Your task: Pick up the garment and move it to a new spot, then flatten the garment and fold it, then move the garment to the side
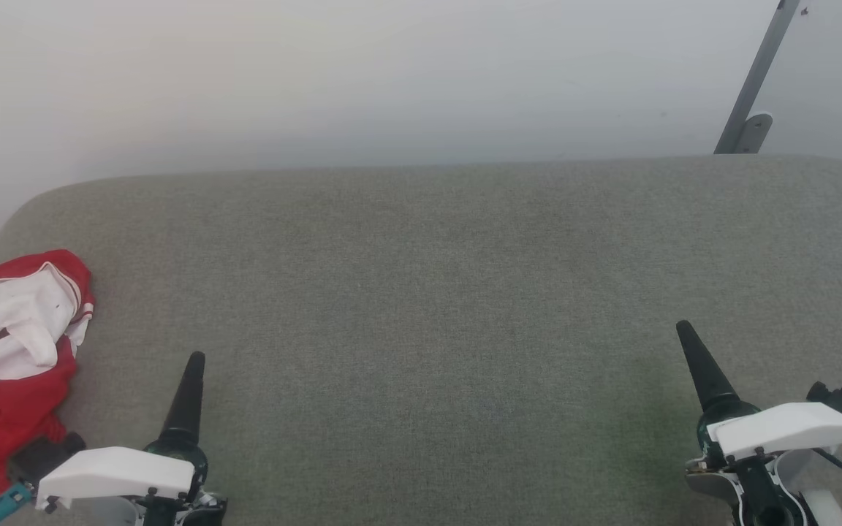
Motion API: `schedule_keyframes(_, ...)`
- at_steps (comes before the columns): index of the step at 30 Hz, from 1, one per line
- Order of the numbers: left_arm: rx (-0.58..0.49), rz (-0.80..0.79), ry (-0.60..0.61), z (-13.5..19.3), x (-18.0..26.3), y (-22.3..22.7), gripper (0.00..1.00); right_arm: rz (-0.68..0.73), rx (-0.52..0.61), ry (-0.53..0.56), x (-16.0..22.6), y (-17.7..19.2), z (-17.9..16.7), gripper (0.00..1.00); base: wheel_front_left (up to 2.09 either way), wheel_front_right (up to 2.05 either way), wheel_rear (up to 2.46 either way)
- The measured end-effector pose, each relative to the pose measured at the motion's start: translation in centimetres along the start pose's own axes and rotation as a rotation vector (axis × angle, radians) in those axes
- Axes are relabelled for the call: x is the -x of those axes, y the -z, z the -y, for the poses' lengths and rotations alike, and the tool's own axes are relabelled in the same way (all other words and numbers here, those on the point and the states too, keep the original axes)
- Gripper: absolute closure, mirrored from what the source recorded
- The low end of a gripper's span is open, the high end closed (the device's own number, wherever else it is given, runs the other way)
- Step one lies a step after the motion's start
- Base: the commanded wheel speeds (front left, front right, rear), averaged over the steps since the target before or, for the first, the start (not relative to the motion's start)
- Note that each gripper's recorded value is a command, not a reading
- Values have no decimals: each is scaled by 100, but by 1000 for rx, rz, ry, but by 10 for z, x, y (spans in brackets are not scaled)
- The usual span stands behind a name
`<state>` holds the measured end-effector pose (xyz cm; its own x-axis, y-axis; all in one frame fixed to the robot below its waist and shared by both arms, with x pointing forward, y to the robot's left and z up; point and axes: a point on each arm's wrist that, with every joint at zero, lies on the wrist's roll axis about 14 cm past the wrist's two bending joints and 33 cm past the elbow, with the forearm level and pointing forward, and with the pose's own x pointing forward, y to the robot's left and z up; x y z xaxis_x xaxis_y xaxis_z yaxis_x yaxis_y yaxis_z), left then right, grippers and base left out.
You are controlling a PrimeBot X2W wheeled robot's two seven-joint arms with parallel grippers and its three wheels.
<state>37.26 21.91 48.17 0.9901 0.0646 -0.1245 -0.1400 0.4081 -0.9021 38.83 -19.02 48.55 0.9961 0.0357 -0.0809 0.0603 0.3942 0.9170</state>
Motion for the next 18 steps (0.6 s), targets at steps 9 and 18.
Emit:
schedule_keyframes(9,-198,11,-12,-4,0,-8,0,1,152,2,-3,-6,1,0,0,0,0)
schedule_keyframes(18,-401,30,-12,-6,-1,-17,0,-1,305,-2,-5,-11,0,0,0,0,0)
